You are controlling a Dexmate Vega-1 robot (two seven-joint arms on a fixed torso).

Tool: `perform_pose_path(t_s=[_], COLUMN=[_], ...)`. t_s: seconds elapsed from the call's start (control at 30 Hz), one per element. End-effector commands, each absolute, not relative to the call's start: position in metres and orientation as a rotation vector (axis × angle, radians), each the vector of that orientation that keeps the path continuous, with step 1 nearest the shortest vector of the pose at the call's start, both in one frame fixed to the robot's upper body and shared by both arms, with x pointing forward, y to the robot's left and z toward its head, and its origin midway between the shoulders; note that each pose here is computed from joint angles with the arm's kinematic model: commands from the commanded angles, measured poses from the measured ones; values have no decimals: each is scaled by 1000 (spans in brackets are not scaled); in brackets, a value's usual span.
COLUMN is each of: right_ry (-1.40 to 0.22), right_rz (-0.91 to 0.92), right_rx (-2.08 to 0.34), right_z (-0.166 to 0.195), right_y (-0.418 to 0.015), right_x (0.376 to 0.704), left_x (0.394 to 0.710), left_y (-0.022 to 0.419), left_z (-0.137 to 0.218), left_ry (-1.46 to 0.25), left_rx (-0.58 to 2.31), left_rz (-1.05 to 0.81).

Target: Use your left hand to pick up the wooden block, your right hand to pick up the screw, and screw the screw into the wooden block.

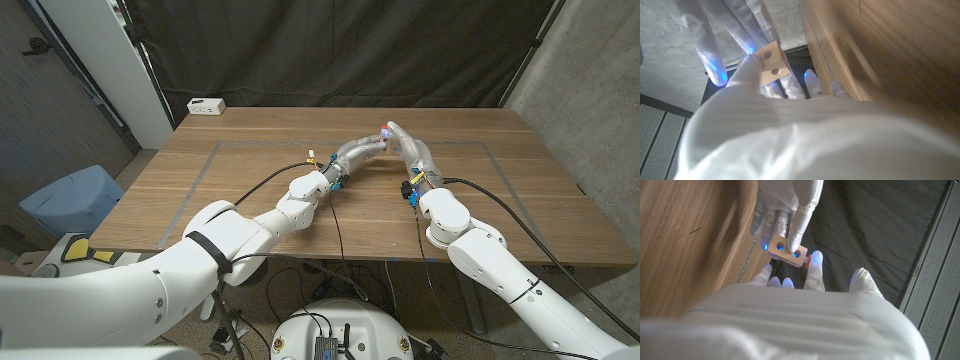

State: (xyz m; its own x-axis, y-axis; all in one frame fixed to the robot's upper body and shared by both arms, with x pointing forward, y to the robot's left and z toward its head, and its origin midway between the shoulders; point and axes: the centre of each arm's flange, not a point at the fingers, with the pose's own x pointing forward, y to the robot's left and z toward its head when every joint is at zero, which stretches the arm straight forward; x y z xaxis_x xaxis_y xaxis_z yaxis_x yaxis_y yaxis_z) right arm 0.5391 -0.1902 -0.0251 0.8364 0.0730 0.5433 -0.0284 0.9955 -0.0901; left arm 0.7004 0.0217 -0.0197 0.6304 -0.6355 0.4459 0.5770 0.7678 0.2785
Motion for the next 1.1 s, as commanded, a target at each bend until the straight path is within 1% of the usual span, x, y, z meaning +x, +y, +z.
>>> perform_pose_path(t_s=[0.03,0.3,0.57,1.1], right_ry=[-585,-599,-604,-602], right_rz=[23,-20,-46,-39], right_rx=[-81,-83,-77,-74], right_z=[-25,-20,-17,-13], right_y=[-200,-215,-225,-232], right_x=[534,531,534,544], left_x=[700,698,696,691], left_y=[20,17,16,17], left_z=[-20,-20,-21,-20], left_ry=[-555,-558,-574,-606], left_rx=[119,125,130,136], left_rz=[-701,-711,-720,-731])
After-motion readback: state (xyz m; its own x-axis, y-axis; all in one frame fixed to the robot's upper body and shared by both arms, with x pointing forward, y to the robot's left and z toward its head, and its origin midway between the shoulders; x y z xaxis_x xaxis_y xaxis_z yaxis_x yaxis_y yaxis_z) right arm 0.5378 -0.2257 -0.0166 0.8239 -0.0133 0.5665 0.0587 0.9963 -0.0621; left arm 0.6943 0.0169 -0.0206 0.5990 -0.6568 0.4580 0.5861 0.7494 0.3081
